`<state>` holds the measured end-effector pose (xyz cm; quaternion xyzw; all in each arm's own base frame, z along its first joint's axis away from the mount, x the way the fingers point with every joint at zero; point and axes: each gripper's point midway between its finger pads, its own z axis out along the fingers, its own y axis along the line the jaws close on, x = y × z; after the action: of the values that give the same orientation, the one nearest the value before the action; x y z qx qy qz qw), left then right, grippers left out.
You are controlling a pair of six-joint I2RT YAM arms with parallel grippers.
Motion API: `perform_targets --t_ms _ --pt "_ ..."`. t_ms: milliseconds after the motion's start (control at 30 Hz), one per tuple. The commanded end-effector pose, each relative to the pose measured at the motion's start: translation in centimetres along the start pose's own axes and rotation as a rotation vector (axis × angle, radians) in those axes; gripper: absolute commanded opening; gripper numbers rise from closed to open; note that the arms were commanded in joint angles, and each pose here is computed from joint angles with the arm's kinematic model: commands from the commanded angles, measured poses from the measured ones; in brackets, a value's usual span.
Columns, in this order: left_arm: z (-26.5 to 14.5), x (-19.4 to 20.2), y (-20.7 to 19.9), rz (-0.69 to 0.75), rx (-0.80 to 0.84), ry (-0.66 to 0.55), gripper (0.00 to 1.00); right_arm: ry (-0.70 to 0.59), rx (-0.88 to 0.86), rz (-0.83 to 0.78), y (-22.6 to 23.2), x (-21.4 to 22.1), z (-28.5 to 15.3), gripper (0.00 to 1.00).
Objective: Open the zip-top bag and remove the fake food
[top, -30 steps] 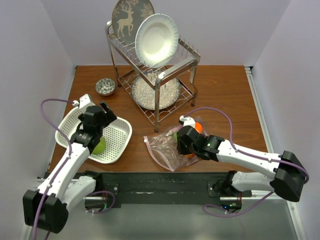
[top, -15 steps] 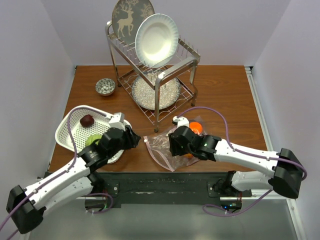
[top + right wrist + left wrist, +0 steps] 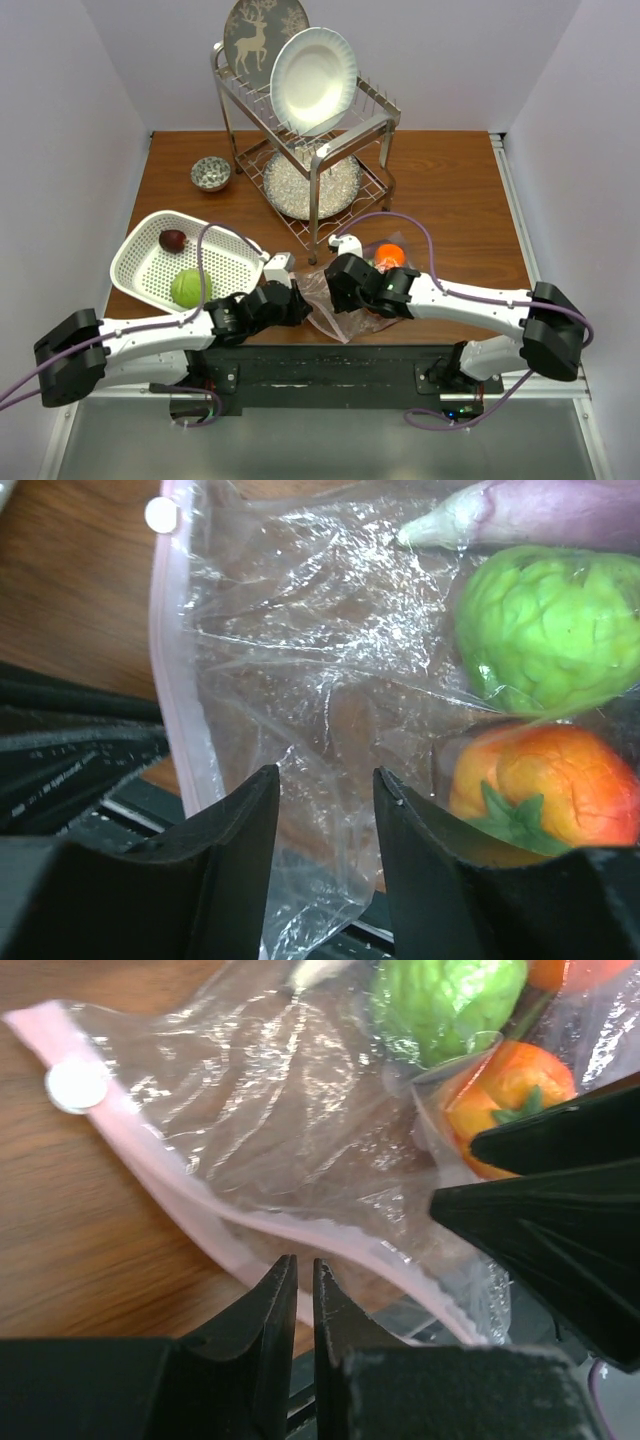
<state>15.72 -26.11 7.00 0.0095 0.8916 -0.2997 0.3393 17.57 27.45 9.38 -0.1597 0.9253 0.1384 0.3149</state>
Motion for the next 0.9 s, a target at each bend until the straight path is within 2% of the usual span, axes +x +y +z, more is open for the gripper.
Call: perform_targets --t_ms 0,100,133,167,233,267,467,700,733,800,833,867 --pt "0.9 -1.0 -2.9 -0.060 0.087 -0.063 0.15 -0.036 0.050 -0.006 -0.1 -1.3 0.1 0.43" --pt "1.5 -0.4 -2.3 -0.072 0.070 -0.064 0.13 -0.029 0.062 -0.008 -0.2 -1.1 0.4 0.29" --pt "1.6 -0.7 -2.5 -0.083 0.085 -0.082 0.13 -0.028 0.058 -0.007 -0.1 -1.2 0.4 0.17" --pt "1.8 -0.5 -2.3 -0.094 0.082 -0.087 0.13 -0.031 0.054 -0.003 0.2 -1.3 0.4 0.11" --pt "2.1 -0.5 -2.4 -0.110 0.115 -0.114 0.10 -0.043 0.041 0.003 0.6 -1.6 0.0 0.01" --pt "2.3 -0.4 -2.1 -0.116 0.112 -0.121 0.08 -0.055 0.026 0.009 1.0 -2.1 -0.4 0.00" --pt "3.8 0.3 -0.7 -0.119 0.070 -0.141 0.00 -0.134 -0.050 0.034 2.8 -4.4 -4.5 0.00" --pt "4.7 0.9 -0.5 -0.112 0.044 -0.118 0.00 -0.164 -0.046 0.053 1.8 -4.5 -5.9 0.00" --pt "4.7 0.9 -0.6 -0.107 0.046 -0.115 0.00 -0.162 -0.026 0.049 1.3 -4.4 -5.9 0.02" --pt "4.6 0.7 -1.0 -0.101 0.055 -0.117 0.00 -0.176 -0.004 0.058 0.5 -4.6 -6.6 0.12" --pt "4.5 0.7 -1.2 -0.097 0.061 -0.116 0.00 -0.181 0.026 0.052 -0.2 -4.5 -6.8 0.22" --pt "4.3 0.4 -1.5 -0.088 0.071 -0.120 0.00 -0.192 0.039 0.055 -0.6 -4.7 -7.1 0.25"
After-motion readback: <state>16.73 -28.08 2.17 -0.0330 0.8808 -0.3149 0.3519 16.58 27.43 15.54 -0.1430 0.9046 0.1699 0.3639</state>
